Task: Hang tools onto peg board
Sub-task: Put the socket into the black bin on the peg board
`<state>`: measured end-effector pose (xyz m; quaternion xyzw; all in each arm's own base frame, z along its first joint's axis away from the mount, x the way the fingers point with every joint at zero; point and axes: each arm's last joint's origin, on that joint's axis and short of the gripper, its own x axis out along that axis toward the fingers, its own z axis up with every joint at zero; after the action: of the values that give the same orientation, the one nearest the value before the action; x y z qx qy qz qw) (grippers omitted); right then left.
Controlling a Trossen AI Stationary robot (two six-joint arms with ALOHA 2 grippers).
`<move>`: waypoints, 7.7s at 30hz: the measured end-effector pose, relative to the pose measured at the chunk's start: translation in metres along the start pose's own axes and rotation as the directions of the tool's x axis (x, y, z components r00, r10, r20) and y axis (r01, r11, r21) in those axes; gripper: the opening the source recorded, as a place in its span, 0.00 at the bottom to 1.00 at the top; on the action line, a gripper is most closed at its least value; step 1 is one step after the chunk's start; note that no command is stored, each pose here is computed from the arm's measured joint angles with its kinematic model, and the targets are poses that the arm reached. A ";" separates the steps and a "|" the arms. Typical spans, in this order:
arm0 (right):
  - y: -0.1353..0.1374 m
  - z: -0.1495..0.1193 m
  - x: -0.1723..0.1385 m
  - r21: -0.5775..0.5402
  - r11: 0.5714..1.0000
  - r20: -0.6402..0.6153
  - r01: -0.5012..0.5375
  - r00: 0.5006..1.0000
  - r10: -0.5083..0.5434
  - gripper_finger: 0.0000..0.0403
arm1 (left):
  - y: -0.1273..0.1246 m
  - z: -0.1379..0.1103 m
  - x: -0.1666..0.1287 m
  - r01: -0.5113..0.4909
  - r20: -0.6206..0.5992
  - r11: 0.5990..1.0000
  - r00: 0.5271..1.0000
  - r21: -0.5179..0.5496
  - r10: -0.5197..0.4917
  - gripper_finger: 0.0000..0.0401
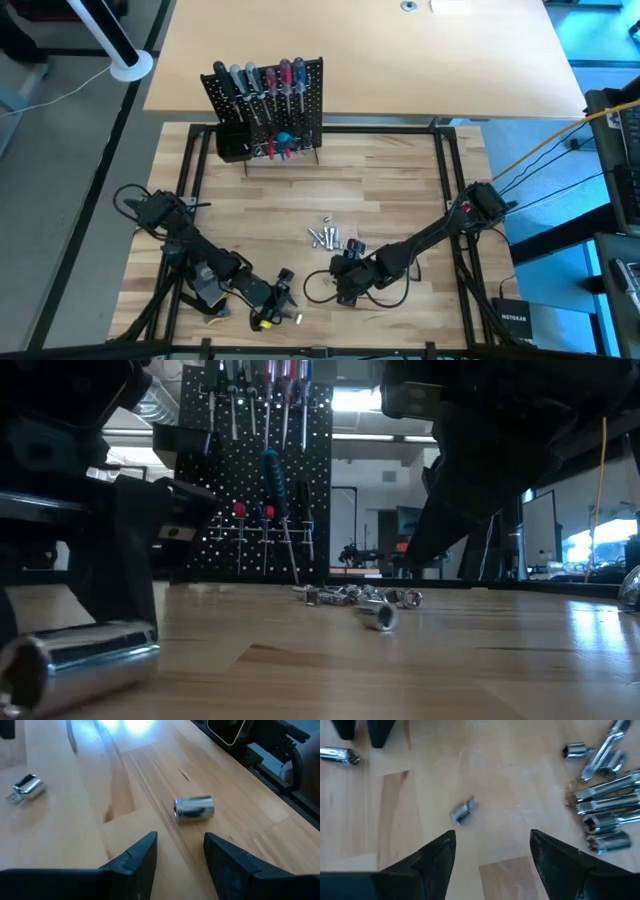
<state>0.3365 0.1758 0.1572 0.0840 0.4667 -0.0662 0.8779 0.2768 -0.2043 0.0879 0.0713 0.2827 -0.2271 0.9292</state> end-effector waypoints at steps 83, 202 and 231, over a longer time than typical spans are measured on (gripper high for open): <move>-0.053 0.140 0.005 -0.076 0.993 0.587 0.094 0.809 -0.031 0.15 | -0.051 0.001 -0.090 -0.350 -0.176 0.923 0.930 -0.160 0.323 0.38; -0.013 0.091 -0.046 -0.228 0.901 0.106 0.369 0.929 -0.354 0.47 | -0.034 0.001 -0.125 -0.452 -0.567 0.617 0.824 -0.644 0.012 0.38; -0.008 0.091 -0.045 -0.204 0.915 0.116 0.348 0.937 -0.330 0.47 | -0.051 -0.023 -0.104 -0.505 -0.600 0.695 0.789 -0.512 0.131 0.11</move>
<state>0.3831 0.1502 0.2438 -0.0991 0.4434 -0.1682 0.8748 0.1657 -0.2038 0.1265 -0.1468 0.5653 0.0851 0.8072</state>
